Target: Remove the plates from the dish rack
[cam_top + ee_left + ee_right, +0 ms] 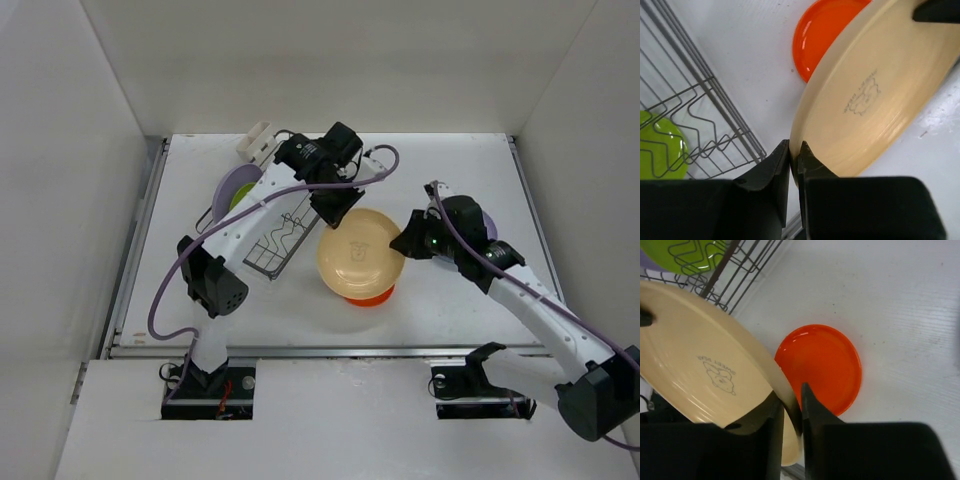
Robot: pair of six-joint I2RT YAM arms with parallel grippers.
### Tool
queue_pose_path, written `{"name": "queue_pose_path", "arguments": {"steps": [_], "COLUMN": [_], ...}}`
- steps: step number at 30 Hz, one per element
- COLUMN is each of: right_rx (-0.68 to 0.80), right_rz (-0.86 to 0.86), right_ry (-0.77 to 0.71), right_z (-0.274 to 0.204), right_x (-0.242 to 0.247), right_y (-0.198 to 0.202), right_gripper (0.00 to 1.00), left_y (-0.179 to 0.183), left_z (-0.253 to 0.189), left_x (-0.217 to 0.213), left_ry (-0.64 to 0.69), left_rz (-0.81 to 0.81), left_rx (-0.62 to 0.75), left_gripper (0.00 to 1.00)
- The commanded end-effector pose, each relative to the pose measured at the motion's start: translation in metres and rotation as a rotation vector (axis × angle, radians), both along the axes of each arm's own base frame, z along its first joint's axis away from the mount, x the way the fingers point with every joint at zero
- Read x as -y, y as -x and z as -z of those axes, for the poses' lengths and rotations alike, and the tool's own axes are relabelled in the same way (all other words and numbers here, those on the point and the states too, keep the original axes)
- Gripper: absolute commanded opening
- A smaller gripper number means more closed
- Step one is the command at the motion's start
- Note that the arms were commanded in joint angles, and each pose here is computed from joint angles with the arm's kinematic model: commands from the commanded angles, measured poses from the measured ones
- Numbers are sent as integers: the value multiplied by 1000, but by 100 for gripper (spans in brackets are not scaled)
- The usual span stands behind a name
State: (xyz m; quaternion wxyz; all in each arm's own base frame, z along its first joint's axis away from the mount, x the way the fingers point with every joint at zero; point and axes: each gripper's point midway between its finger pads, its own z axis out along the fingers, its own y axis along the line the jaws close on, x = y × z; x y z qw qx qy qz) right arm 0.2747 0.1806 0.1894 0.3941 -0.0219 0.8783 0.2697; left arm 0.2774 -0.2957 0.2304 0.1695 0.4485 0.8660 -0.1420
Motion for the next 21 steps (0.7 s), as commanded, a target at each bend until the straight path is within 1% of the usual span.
{"name": "queue_pose_path", "arguments": {"steps": [1,2,3,5,6,7,8,9,10,11,13,14,15,16,17,18,20,21], "right_rx": [89,100,95,121,127,126,136,112,97,90,34,28,26,-16,-31,-43,-50,-60], "right_rz": [0,0,5,35,49,65,99,126,159,226,315,374,415,453,497,571,650,682], "right_ry": [-20,-26,-34,-28,-36,-39,-23,-13,-8,20,60,88,82,112,121,121,111,89], "right_z": [-26,-30,-30,-37,-41,-43,-45,-40,-40,-39,-33,-31,-37,-27,-26,-25,-26,-26], "right_x": [-8,-8,-8,-1,0,2,8,12,15,27,41,56,63,73,83,103,127,136], "right_y": [-9,-8,-8,-7,-9,-8,-12,-11,-13,-20,-28,-35,-40,-42,-46,-52,-57,-59], "right_gripper": [14,6,0,0,0,0,0,0,0,0,0,0,0,0,0,0,0,0], "left_y": [12,9,9,0,-2,-8,-13,-20,-24,-37,-49,-57,-62,-64,-62,-67,-64,-57], "left_z": [-32,-33,-33,-34,-33,-33,-39,-40,-44,-47,-62,-75,-86,-94,-112,-116,-123,-134], "left_x": [-6,-6,-8,-13,-15,-21,-24,-27,-33,-45,-56,-73,-81,-88,-100,-113,-125,-133], "left_ry": [61,60,55,29,17,-14,-17,-40,-60,-117,-149,-156,-134,-109,-68,-56,-24,4], "left_rz": [19,13,0,-34,-56,-77,-101,-121,-149,-212,-274,-357,-399,-434,-472,-520,-543,-547], "left_rx": [51,66,69,108,118,148,175,204,231,296,378,431,458,472,501,511,520,542], "left_gripper": [0,0,0,7,8,21,33,47,66,98,100,100,100,100,100,100,100,100]}}
